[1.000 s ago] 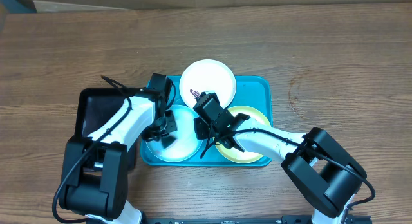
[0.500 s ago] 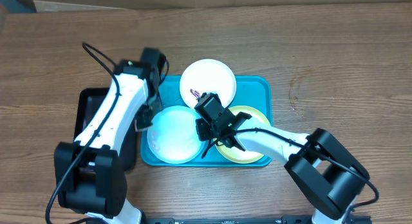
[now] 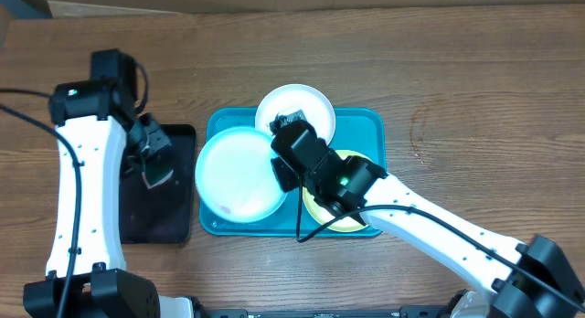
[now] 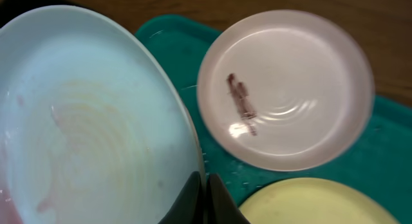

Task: Clean dirty plates on tray and stack at the side
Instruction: 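Lift the light-blue plate with the right gripper toward the right side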

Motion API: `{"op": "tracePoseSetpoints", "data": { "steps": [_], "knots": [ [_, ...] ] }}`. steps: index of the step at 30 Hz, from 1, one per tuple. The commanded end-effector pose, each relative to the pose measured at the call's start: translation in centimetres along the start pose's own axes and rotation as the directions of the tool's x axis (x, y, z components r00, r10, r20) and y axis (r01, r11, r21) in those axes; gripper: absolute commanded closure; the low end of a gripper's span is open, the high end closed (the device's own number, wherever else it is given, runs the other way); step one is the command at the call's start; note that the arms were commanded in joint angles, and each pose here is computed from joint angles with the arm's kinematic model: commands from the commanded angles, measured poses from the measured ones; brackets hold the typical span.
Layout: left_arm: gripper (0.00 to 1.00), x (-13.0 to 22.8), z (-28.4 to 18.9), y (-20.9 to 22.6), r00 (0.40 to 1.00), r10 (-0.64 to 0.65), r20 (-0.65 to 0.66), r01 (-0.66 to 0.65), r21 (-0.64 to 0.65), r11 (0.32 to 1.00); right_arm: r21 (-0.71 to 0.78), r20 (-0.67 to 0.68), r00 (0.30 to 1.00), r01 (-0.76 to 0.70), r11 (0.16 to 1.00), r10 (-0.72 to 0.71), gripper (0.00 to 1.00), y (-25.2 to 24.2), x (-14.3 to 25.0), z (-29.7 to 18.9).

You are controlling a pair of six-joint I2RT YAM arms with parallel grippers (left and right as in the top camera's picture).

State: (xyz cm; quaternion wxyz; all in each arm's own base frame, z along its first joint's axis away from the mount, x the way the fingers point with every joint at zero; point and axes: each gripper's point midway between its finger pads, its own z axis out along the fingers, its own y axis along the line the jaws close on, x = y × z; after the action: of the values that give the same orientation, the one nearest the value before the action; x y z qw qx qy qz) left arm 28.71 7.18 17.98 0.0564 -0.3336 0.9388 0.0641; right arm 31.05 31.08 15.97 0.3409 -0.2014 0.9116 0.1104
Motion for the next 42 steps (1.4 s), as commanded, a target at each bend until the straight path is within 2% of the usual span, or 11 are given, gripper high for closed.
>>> {"op": "tracePoseSetpoints", "data": {
  "steps": [1, 5, 10, 14, 17, 25, 37, 39, 42],
  "knots": [
    [0.95, 1.1, 2.1, 0.9, 0.998, -0.01, -0.065, 0.009, -0.011, 1.0, 0.258, 0.107, 0.984, 0.113, 0.959, -0.145, 0.96, -3.5, -3.8, -2.6],
    [0.96, 1.2, 4.2, 1.8, 0.996, -0.047, -0.081, 0.045, -0.023, 0.999, 0.459, 0.09, 0.942, 0.249, 0.853, -0.324, 0.96, -5.3, -5.3, -4.6],
    [0.96, 0.9, 5.3, 2.8, 0.991, -0.1, -0.092, 0.099, -0.012, 0.995, 0.662, 0.033, 0.858, 0.365, 0.655, -0.512, 0.96, -5.7, -7.3, -7.6],
    [0.96, 0.7, 5.4, 3.2, 0.988, -0.124, -0.097, 0.124, -0.003, 0.992, 0.757, 0.006, 0.797, 0.391, 0.523, -0.604, 0.96, -4.2, -8.8, -10.2],
    [0.96, 0.7, 5.4, 3.2, 0.987, -0.124, -0.099, 0.124, -0.003, 0.992, 0.786, -0.001, 0.755, 0.406, 0.466, -0.656, 0.96, -2.3, -9.6, -11.7],
    [0.96, 0.8, 5.4, 3.2, 0.987, -0.124, -0.101, 0.124, -0.004, 0.992, 0.792, 0.055, 0.693, 0.408, 0.454, -0.719, 0.96, 2.1, -10.1, -13.9],
    [0.96, 0.8, 5.4, 3.2, 0.987, -0.124, -0.1, 0.125, -0.004, 0.992, 0.791, 0.057, 0.692, 0.408, 0.455, -0.719, 0.96, 2.2, -10.0, -13.9],
    [0.96, 0.8, 5.4, 3.2, 0.987, -0.124, -0.1, 0.125, -0.004, 0.992, 0.79, 0.075, 0.701, 0.393, 0.471, -0.709, 0.96, 2.2, -10.0, -13.9],
    [0.96, 0.8, 5.4, 3.2, 0.987, -0.124, -0.1, 0.125, -0.004, 0.992, 0.775, 0.167, 0.746, 0.304, 0.554, -0.644, 0.96, 2.1, -9.9, -13.8]
  ]
}}
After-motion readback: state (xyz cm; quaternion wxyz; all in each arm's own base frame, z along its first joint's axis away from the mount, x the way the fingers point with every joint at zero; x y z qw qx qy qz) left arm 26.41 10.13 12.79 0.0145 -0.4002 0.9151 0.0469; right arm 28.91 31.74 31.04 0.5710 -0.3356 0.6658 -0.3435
